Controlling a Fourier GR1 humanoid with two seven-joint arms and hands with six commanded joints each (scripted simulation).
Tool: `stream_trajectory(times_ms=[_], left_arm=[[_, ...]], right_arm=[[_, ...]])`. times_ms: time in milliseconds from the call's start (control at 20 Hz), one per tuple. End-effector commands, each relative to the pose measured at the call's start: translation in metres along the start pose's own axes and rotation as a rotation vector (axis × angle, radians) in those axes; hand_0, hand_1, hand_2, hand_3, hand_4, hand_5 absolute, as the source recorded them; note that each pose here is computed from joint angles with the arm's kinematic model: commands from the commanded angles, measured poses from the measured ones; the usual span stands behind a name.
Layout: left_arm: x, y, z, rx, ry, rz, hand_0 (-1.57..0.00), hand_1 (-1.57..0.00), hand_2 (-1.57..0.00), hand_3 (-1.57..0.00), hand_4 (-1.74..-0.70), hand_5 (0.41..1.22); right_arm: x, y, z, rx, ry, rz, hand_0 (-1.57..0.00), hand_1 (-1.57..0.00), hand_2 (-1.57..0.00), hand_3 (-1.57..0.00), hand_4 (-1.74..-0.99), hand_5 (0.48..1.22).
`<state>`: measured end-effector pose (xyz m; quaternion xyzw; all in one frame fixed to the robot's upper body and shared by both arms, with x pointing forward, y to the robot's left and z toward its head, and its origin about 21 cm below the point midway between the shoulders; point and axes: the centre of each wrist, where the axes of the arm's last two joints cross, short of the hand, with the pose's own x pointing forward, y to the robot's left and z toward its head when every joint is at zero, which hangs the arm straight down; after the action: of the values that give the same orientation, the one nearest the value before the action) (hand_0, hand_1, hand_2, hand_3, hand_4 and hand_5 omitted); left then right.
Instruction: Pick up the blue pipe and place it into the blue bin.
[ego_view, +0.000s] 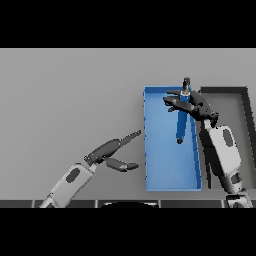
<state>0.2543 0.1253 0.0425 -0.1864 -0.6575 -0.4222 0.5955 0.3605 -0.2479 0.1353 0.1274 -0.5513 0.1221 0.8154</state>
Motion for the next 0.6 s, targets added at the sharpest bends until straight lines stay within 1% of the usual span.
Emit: stream_trajectory(times_ms=[0,50,100,150,200,250,300,350,400,450,550], left_arm=[[-0.003,0.0,-0.001,0.0,0.018,-0.004,0.0,0.0,0.0,0.0,-0.88,0.462],[-0.003,0.0,0.001,-0.001,0.009,0.001,0.0,0.0,0.0,0.0,-0.88,0.46],[-0.002,-0.002,-0.001,-0.006,0.003,0.003,0.0,0.0,0.0,0.0,-0.89,0.457],[-0.004,-0.003,0.0,-0.007,0.009,0.003,0.0,0.0,0.0,0.0,-0.89,0.455],[-0.003,-0.003,-0.001,-0.001,0.013,-0.001,0.0,0.0,0.0,0.0,-0.89,0.453],[-0.003,-0.004,0.0,0.001,0.011,0.004,0.0,0.0,0.0,0.0,-0.89,0.454],[-0.002,-0.004,0.0,-0.001,0.002,0.005,0.0,0.0,0.0,0.0,-0.89,0.453],[-0.002,-0.004,0.003,-0.001,0.001,0.008,0.0,0.0,0.0,0.0,-0.89,0.454],[0.0,0.0,0.003,0.006,0.011,0.009,0.0,0.0,0.0,0.0,-0.89,0.453],[0.0,-0.001,0.002,0.002,0.022,0.009,0.0,0.0,0.0,0.0,-0.89,0.453],[0.0,-0.003,0.001,-0.004,0.015,0.012,0.0,0.0,0.0,0.0,-0.89,0.454]], right_arm=[[-0.011,-0.001,0.002,-0.005,0.036,0.006,-1.57,-1.57,-1.57,-1.57,-1.622,1.121],[-0.021,-0.001,0.0,-0.01,0.082,0.017,-1.57,-1.57,-1.57,-1.57,-1.591,1.114],[-0.03,-0.004,-0.001,-0.024,0.142,0.023,-1.57,-1.57,-1.57,-1.33,-1.599,1.11],[-0.04,-0.004,-0.003,-0.041,0.207,0.019,-1.56,-1.46,-1.39,-1.12,-1.547,1.133],[-0.043,-0.004,-0.005,-0.046,0.254,-0.001,-1.31,-1.17,-1.11,-0.9,-1.503,1.15],[-0.045,-0.003,-0.005,-0.046,0.298,-0.008,-1.04,-0.93,-0.89,-0.72,-1.455,1.164],[-0.045,-0.003,-0.005,-0.058,0.338,-0.012,-0.84,-0.75,-0.71,-0.57,-1.392,1.176],[-0.047,-0.001,-0.008,-0.049,0.363,-0.019,-0.67,-0.6,-0.57,-0.46,-1.338,1.157],[-0.046,0.0,-0.006,-0.021,0.386,0.03,-0.53,-0.48,-0.46,-0.37,-1.285,1.141],[-0.049,0.005,-0.008,-0.009,0.409,0.059,-0.43,-0.38,-0.36,-0.29,-1.242,1.081],[-0.046,0.008,-0.009,-0.014,0.419,0.162,-0.27,-0.24,-0.23,-0.19,-1.179,0.975]])
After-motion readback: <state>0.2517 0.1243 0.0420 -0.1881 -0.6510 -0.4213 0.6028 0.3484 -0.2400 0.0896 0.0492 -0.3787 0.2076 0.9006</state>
